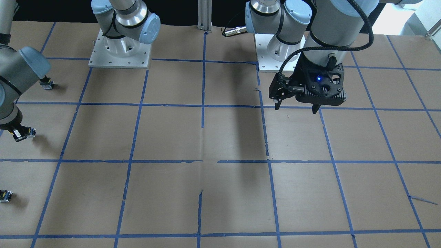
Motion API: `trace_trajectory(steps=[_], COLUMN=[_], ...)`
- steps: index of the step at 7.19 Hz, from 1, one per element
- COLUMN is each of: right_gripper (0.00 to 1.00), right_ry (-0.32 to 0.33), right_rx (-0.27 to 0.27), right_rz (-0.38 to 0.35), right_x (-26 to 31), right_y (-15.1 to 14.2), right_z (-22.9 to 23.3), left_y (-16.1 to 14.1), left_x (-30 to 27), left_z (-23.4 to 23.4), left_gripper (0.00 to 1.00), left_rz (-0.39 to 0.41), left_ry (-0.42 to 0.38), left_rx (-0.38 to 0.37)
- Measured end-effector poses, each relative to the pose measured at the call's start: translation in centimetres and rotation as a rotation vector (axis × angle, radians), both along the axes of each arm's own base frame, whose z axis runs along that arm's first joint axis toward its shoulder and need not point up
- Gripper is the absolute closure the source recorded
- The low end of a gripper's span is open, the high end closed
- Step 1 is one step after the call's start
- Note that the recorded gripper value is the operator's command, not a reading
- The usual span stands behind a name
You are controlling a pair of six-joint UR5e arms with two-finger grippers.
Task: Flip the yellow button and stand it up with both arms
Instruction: 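Set the button upright on the table and open the right gripper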
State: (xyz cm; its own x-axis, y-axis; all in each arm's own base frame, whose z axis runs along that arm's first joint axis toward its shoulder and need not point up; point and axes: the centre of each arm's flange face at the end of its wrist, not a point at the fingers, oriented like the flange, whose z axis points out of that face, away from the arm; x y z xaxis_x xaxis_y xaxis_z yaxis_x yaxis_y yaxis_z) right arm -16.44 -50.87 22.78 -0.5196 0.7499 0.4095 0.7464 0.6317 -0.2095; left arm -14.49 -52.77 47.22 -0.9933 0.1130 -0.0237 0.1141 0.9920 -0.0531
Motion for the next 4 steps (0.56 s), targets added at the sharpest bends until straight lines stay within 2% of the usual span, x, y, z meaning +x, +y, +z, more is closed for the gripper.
trace_trajectory(steps=[1,2,4], right_gripper=[0.54,0.25,0.13], right_ry=[-0.002,-0.003,-0.004], right_rx=[0.005,0.008,0.012], right_rz=[0.0,0.0,-0.001], right_x=[-0.04,-0.08,-0.15], right_y=[-0.04,-0.05,-0.06], right_z=[-0.33,-0.5,-0.71], left_y=[0.01,0.01,0.0], left_x=[0.04,0.04,0.04], left_z=[-0.01,0.02,0.01], left_gripper=[0.0,0.0,0.0], left_rz=[0.0,0.001,0.001], left_ry=[0.001,0.003,0.004], left_rx=[0.002,0.002,0.003])
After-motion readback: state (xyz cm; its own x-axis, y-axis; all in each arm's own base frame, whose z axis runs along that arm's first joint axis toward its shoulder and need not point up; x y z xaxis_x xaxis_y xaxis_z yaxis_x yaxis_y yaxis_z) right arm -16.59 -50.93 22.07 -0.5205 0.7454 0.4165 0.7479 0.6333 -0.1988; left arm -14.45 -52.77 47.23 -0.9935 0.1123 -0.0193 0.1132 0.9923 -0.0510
